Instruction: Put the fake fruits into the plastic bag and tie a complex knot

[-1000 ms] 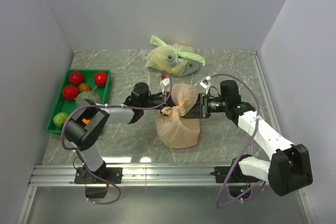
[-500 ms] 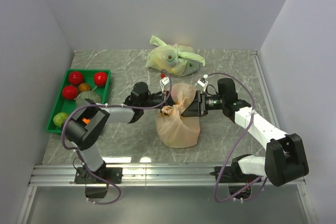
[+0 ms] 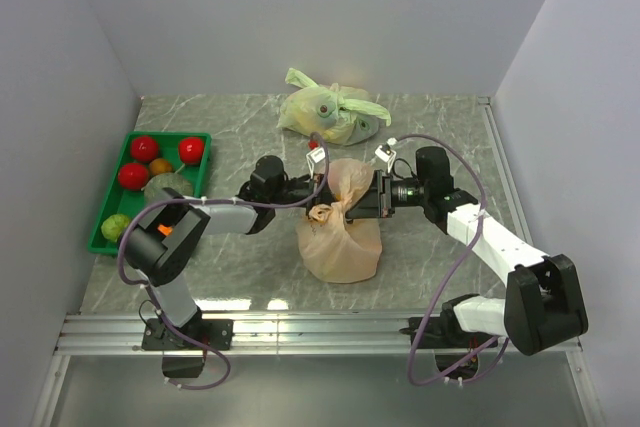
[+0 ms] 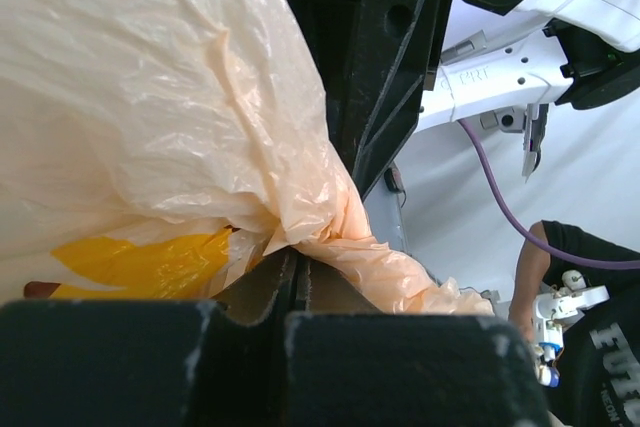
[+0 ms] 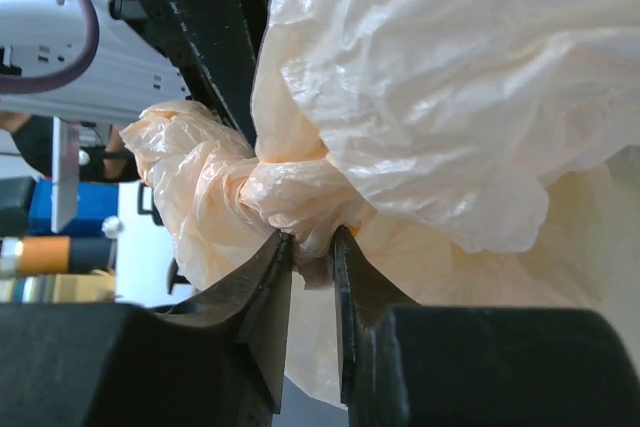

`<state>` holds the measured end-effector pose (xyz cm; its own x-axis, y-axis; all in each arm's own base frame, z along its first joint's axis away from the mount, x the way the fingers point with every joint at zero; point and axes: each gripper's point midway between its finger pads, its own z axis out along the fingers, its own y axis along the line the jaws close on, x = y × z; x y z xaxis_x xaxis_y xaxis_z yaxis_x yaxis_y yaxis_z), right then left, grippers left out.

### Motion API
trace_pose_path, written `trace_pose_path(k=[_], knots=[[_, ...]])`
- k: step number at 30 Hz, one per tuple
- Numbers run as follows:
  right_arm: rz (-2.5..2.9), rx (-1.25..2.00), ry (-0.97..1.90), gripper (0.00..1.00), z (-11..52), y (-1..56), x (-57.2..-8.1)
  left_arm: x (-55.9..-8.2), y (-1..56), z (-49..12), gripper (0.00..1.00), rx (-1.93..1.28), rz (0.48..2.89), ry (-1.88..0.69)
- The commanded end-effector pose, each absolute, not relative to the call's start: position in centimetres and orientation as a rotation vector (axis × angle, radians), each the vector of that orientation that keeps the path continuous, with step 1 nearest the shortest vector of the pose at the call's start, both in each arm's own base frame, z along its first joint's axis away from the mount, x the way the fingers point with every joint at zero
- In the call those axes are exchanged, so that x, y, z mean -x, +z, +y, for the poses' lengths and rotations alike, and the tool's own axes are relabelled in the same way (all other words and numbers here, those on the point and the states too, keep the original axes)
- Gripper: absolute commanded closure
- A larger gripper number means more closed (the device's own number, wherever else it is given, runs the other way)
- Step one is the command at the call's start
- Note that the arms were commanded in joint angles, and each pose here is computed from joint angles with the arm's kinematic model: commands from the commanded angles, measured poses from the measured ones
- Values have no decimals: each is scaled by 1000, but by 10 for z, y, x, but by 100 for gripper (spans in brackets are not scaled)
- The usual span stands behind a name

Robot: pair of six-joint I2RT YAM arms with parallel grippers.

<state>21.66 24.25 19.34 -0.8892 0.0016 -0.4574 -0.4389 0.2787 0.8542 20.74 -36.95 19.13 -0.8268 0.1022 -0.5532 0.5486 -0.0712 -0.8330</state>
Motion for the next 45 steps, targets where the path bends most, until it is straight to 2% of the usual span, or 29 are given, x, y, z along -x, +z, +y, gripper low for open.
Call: trace_pose_path(k=[1,3,6,10,18,20,21,22,25,26,28,29,34,45], knots=[[2135,463,1628,92,245,203,-220,-202,202,-372,100,-792,1818,-1942],[2148,472,1620,100,244,201,-217,-202,200,-371,100,-811,1817,-1919],[2148,482,1609,100,242,201,-218,-203,193,-366,95,-819,1849,-1887],[2147,493,1593,100,238,200,-221,-205,183,-353,77,-799,1925,-1839],[2122,517,1624,100,238,201,-219,-207,195,-346,72,-802,1872,-1859],[2130,519,1616,100,237,201,-219,-213,193,-343,68,-817,1878,-1825],[2122,528,1611,100,238,204,-220,-214,190,-339,64,-799,1913,-1816],[2120,535,1607,100,238,204,-221,-215,199,-333,54,-802,1887,-1798],[2111,561,1592,100,237,205,-221,-219,208,-313,42,-805,1927,-1720],[2123,558,1585,100,237,203,-221,-226,215,-307,40,-892,1855,-1628],[2120,578,1561,100,236,202,-223,-209,210,-291,34,-946,1949,-1585],[2136,574,1555,100,235,200,-222,-212,218,-288,32,-1090,1831,-1485],[2158,581,1514,100,232,196,-222,-180,213,-262,30,-1281,1897,-1402],[2174,594,1477,100,236,195,-224,-185,226,-280,19,-1388,1906,-1268]])
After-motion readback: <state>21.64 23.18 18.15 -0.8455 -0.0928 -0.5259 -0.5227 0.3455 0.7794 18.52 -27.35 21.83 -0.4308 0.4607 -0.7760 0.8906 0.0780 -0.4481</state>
